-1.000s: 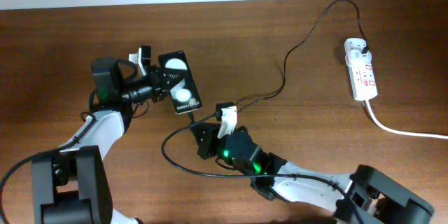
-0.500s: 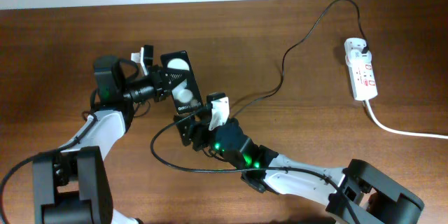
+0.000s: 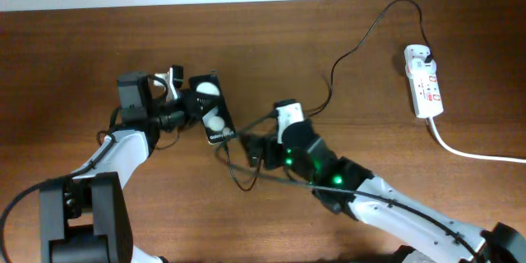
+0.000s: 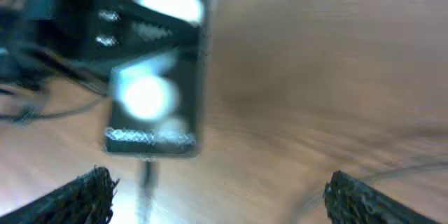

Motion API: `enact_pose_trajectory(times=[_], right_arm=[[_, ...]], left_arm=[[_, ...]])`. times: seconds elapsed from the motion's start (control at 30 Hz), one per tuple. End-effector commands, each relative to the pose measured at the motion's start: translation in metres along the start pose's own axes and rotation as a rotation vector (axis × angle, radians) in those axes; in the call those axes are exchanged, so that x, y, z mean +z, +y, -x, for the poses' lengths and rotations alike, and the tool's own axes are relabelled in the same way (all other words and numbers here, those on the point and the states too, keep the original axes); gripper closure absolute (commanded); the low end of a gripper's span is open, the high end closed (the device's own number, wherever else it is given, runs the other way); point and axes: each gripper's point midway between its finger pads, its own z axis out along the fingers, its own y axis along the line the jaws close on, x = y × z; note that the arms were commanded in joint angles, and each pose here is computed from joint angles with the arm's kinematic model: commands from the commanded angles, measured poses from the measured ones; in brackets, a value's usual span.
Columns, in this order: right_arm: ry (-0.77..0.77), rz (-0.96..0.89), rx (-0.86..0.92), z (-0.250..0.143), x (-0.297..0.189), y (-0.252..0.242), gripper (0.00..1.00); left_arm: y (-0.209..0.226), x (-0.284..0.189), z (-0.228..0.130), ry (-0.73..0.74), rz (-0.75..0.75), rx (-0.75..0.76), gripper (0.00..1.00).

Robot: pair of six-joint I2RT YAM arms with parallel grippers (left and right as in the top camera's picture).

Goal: Plug charger to phone and switch on socket
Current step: 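Release the cable with the right gripper and lower the phone with the left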

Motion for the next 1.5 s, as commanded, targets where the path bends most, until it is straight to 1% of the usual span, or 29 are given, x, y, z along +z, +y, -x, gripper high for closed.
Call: enact_pose_trajectory(times=[0.0,0.1,0.17,0.2,0.23,0.43,0.57,0.7,0.73,0.77,0.8,0.87,1.07,1.23,1.3,1.33,1.37,1.4,1.47], right_arm=[[0.137,-0.121,0.041,-0.024,-0.006,-0.046,0.01],[0.25,-0.208,0.062,-0.049,-0.015,-0.07,0.01],[0.322,-0.252,0.065,-0.066,-0.022,-0.079,0.01],[0.331,-0.258,0.065,-0.068,-0.023,-0.08,0.01],[0.326,-0.268,0.063,-0.068,-0.023,-0.082,0.01],[0.321,-0.277,0.061,-0.067,-0.023,-0.084,0.01],[0.321,-0.277,0.06,-0.067,-0.023,-0.084,0.01],[0.317,-0.276,0.06,-0.066,-0.023,-0.083,0.01],[0.317,-0.276,0.06,-0.066,-0.023,-0.083,0.01],[0.317,-0.275,0.06,-0.066,-0.023,-0.083,0.01],[0.317,-0.276,0.06,-0.066,-0.023,-0.083,0.01],[0.317,-0.276,0.06,-0.066,-0.023,-0.083,0.01],[0.316,-0.276,0.06,-0.066,-0.023,-0.083,0.01],[0.314,-0.274,0.06,-0.065,-0.023,-0.083,0.01],[0.314,-0.275,0.06,-0.065,-0.023,-0.083,0.01],[0.313,-0.277,0.06,-0.065,-0.023,-0.084,0.01],[0.313,-0.278,0.059,-0.065,-0.023,-0.084,0.01],[0.313,-0.278,0.059,-0.065,-0.023,-0.084,0.01],[0.313,-0.278,0.059,-0.065,-0.023,-0.084,0.01]], left_arm=[[0.034,-0.009,0.015,-0.115,0.218,-0.005,1.0],[0.043,-0.011,0.013,-0.119,0.265,-0.028,1.0],[0.047,-0.01,0.014,-0.128,0.299,0.004,1.0],[0.048,-0.007,0.013,-0.132,0.319,0.013,1.0],[0.05,-0.004,0.011,-0.135,0.353,0.023,1.0],[0.051,0.007,-0.001,-0.114,0.411,0.051,1.0],[0.07,-0.001,-0.009,-0.094,0.514,0.046,1.0],[0.064,0.003,-0.012,-0.062,0.513,0.138,1.0],[0.058,0.006,-0.014,-0.031,0.517,0.175,1.0],[0.055,0.005,-0.014,-0.004,0.538,0.2,1.0],[0.056,-0.001,-0.012,0.008,0.602,0.218,1.0],[0.058,-0.005,-0.009,0.001,0.662,0.23,1.0],[0.057,0.002,-0.013,0.015,0.656,0.24,0.99],[0.072,0.01,-0.017,0.039,0.668,0.224,0.98],[0.074,0.012,-0.016,0.039,0.669,0.224,0.89],[0.073,0.012,-0.016,0.038,0.667,0.225,0.89],[0.073,0.012,-0.016,0.038,0.667,0.225,0.86],[0.073,0.012,-0.016,0.037,0.667,0.225,0.81],[0.073,0.013,-0.014,0.031,0.664,0.229,0.76]])
